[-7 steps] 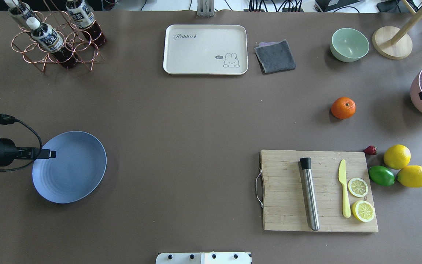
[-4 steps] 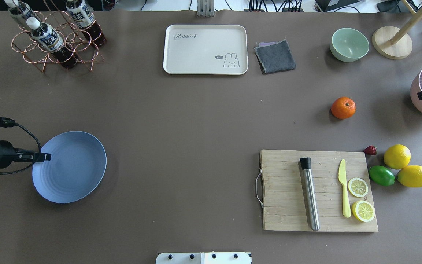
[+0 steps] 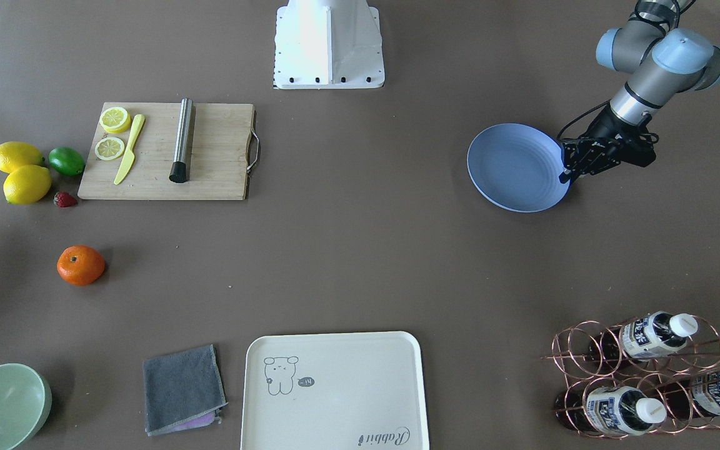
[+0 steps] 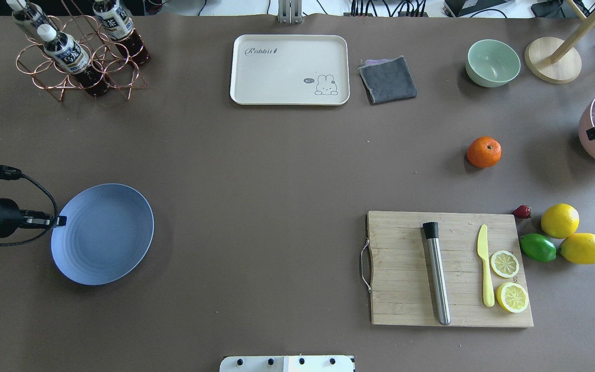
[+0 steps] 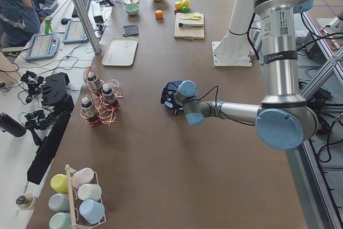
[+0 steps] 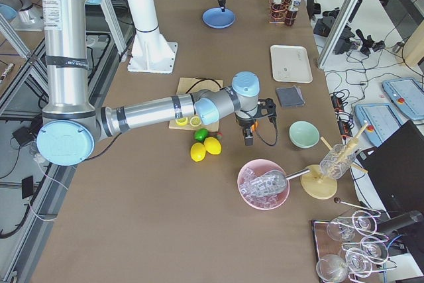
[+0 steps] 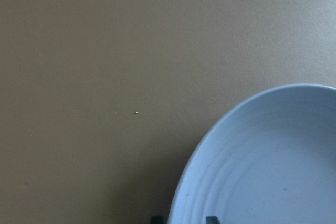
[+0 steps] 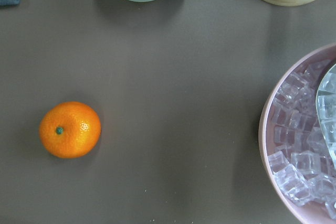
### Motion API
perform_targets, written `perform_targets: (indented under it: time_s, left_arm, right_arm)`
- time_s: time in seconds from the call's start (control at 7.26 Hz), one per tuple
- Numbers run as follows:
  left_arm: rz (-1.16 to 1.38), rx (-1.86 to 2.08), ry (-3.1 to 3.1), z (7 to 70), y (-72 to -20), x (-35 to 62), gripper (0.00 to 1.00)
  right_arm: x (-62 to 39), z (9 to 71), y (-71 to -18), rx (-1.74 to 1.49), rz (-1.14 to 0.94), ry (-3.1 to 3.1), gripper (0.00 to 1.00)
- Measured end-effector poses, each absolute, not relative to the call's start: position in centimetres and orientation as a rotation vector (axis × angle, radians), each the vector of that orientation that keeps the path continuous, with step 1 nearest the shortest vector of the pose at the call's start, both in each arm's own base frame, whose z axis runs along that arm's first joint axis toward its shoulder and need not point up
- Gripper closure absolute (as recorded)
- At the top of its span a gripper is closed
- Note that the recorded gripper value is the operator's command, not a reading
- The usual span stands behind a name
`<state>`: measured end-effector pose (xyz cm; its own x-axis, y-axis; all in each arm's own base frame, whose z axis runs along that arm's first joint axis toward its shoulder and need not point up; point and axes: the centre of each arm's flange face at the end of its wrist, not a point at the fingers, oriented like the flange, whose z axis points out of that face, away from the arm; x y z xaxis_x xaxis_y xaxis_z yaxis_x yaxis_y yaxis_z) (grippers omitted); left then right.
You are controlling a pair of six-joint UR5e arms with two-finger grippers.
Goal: Pick orange to plate
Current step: 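Push the light-blue plate with the left gripper toward the table center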
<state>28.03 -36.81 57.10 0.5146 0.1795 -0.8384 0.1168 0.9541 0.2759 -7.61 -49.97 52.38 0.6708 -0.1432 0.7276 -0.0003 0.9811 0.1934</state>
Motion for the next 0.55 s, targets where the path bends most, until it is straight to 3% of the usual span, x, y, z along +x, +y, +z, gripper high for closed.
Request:
perform_targets:
  time_s: [0.55]
  left_arm:
    - [0.001,0.301,1.202,49.3,-40.8,28.0,1.0]
  right_arm:
    - [-7.7,52.2,-50.0,0.186,-0.083,-0.834,0.0]
